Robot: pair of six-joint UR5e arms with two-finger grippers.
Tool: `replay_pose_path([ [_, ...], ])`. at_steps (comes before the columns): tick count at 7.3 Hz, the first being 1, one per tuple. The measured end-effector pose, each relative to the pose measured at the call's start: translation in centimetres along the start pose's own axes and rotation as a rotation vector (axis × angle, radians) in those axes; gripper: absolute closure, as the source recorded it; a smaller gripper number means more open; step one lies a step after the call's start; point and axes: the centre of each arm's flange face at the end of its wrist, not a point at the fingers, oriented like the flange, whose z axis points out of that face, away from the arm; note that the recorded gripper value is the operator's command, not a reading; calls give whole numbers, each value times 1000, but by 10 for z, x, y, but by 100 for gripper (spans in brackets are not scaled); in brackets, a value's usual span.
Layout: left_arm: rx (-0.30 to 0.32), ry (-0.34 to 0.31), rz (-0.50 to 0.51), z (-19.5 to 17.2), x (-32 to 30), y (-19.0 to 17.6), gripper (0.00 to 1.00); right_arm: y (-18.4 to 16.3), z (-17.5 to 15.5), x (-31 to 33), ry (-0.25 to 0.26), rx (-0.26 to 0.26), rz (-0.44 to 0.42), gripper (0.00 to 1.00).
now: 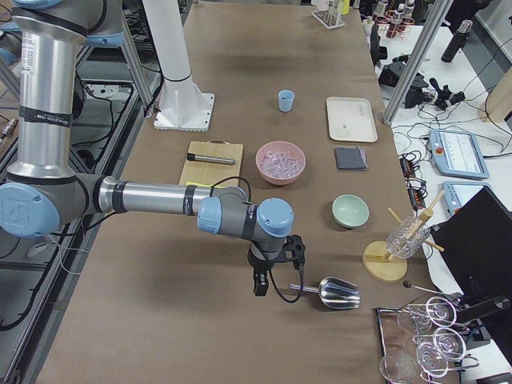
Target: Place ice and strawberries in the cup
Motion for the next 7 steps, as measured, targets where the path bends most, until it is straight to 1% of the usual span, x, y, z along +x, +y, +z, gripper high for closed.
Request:
replay_pose_path([
  [7,-3,5,-4,2,-1,4,2,0,1,1,-1,-3,3,0],
])
